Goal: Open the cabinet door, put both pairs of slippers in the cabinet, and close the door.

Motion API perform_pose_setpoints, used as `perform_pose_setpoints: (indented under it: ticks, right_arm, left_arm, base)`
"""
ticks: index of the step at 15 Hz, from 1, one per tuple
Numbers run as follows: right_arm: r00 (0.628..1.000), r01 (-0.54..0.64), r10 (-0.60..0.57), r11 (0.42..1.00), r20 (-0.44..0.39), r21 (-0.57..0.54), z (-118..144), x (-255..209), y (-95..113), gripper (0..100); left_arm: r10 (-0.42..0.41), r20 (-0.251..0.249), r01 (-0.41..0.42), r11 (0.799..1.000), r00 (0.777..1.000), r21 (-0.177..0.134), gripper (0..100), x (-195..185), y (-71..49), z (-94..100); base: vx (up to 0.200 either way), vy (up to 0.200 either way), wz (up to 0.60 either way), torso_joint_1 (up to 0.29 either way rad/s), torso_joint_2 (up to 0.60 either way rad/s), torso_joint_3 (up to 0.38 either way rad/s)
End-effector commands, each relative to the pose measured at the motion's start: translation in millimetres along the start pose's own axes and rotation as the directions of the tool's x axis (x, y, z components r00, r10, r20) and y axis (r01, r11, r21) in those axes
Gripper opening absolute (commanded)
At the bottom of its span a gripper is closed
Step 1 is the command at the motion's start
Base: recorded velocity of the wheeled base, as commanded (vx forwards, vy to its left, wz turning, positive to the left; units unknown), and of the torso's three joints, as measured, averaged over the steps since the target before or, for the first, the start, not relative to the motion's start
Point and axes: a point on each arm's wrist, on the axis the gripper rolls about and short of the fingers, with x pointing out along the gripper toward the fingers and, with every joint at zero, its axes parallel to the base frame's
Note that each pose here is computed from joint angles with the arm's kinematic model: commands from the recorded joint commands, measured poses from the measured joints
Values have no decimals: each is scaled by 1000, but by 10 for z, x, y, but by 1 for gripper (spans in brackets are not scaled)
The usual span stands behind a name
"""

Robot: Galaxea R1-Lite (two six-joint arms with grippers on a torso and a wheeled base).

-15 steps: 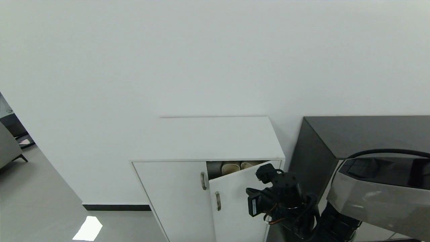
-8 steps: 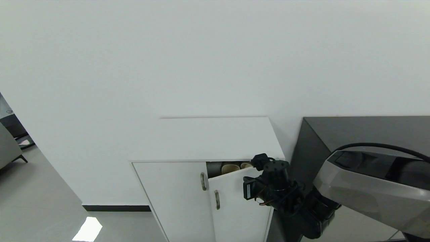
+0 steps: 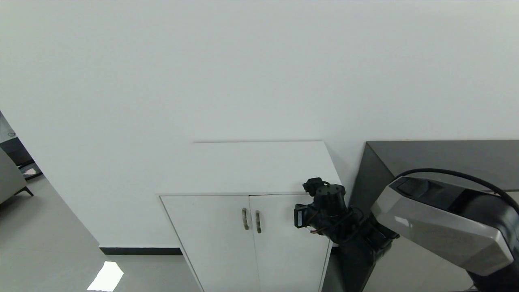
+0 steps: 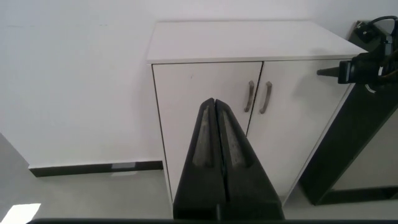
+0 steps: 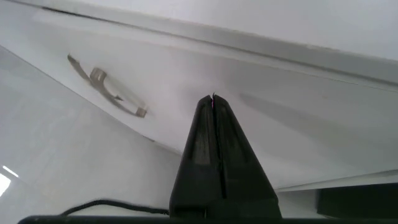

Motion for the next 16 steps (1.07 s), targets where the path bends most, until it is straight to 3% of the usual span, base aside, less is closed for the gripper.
perform_pose_setpoints:
  ticks: [1,16]
  right_arm:
    - [1000,2,-2,1000,4,1,4,19,-12,0]
    - [1000,15,-14,1000,28,-21,43,113,-37,0]
  left_arm:
    - [0,0,0,1000,1000,0,0,0,0,0]
    - [0,0,0,1000,1000,-2,0,0,0,0]
  base:
    - [0,0,0,0,0,0]
    - [0,0,0,0,0,0]
